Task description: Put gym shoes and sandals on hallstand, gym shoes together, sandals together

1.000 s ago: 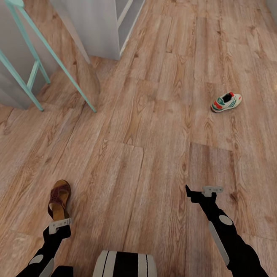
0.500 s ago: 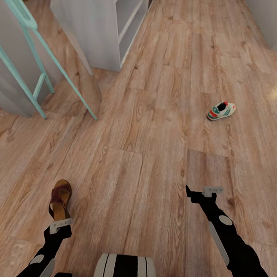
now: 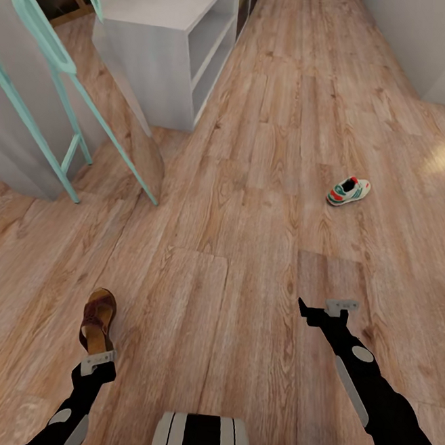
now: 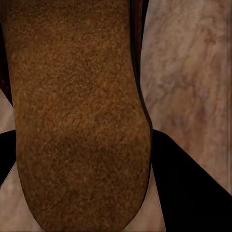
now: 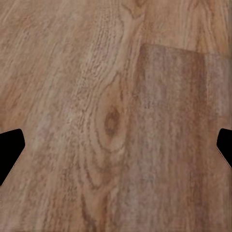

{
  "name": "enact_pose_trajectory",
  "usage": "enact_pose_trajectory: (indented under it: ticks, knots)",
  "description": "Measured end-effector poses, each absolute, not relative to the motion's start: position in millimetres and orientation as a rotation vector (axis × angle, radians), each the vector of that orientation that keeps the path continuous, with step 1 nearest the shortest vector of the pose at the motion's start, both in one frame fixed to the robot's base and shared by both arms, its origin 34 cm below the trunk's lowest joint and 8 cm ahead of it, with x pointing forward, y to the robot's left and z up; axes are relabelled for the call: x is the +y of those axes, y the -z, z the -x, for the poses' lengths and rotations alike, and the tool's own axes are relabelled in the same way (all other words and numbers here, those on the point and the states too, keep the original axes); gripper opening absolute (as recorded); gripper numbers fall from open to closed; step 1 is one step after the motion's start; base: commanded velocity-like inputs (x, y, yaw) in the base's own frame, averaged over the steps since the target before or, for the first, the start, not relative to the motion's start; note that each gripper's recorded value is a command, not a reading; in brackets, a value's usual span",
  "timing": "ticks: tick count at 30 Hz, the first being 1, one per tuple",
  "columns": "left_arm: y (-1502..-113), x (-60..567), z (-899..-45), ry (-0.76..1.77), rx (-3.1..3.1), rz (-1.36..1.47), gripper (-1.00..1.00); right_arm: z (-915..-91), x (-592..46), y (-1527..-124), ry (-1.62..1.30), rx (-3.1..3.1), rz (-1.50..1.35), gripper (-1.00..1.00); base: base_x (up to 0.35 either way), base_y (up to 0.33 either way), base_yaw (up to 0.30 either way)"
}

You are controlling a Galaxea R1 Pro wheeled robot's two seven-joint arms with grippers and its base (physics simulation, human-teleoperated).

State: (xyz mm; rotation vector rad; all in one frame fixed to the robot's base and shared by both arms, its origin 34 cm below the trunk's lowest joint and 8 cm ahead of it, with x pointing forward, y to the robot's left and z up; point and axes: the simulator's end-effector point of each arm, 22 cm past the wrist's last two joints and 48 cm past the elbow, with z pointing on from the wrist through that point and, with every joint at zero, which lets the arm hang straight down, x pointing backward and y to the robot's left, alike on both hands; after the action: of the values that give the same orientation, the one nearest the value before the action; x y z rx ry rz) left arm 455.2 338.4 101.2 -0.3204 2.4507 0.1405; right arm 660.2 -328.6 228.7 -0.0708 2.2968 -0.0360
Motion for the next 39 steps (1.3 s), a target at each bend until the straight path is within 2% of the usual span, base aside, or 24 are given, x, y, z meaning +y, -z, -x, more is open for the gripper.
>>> enact_pose_trajectory:
  ticks: [19,39]
  knots:
    - [-134,338,-486,-0.126,2.371,0.324,-1.0,-686,-324,-287,0.027,2.193,0.069,1.0,0.0,0.0,-0.007]
    - [-182,321,-528,-0.073,2.272,0.261,-1.0,-700,-323,-353,0.031,2.09,0.067,1.0,0.0,0.0,-0.132]
